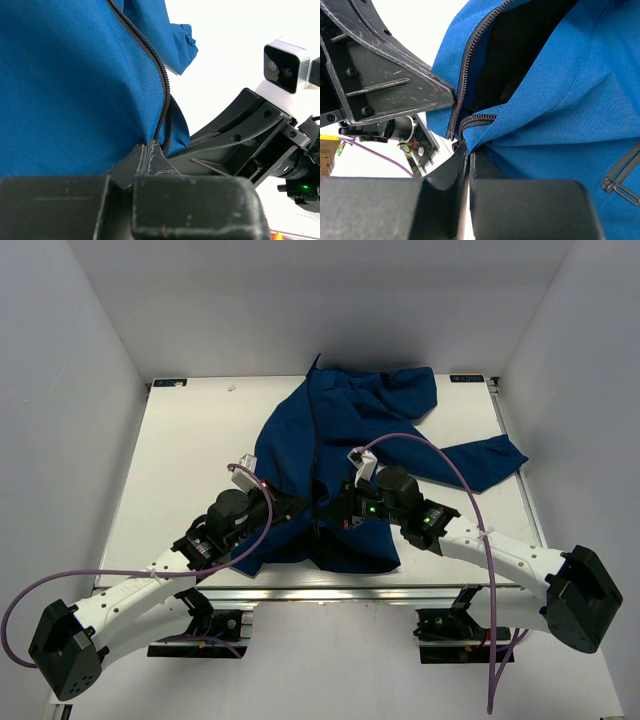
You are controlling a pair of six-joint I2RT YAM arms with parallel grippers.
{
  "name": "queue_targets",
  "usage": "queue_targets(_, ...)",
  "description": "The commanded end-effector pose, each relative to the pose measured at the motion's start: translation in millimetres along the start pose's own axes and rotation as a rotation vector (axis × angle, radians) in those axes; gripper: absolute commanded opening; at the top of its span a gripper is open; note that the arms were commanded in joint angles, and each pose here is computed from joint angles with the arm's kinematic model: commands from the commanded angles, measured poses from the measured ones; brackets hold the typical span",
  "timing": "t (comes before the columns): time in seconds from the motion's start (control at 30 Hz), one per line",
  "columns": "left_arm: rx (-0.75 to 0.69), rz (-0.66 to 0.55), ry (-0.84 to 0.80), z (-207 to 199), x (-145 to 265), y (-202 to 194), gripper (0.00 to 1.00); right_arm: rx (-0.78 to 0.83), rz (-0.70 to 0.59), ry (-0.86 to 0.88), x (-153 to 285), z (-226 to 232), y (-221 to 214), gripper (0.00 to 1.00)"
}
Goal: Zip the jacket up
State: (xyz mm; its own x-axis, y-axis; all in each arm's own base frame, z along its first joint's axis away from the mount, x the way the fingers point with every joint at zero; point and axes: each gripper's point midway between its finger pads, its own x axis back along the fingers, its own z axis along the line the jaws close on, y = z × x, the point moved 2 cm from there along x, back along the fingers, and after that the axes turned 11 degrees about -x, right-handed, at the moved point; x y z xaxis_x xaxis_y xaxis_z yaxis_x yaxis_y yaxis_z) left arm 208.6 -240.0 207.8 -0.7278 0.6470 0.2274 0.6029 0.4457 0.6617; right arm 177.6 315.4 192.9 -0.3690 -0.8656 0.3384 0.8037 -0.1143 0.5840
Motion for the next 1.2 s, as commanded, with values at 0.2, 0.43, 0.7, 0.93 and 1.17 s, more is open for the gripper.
queue_targets(0.2,0.017,-0.028,-0.003,-2,1,5,0.0,0.018,-0.116,0.074,1,31,31,0.0)
queue_targets(0.43,0.028,-0.029,0.026,4,0,2,0.0,0.014,-0.119,0.095,0,39,34,0.0)
queue_targets(0.7,0.041,-0.035,0.038,6,0,2,0.0,0.01,-0.109,0.092,-2,39,31,0.0)
queue_targets(0.93,0.046,-0.045,0.053,6,2,4,0.0,-0.02,-0.135,-0.008,-2,23,33,0.0)
queue_targets(1.17,0.047,-0.046,0.056,6,2,4,0.0,-0.026,-0.134,-0.029,-2,22,31,0.0)
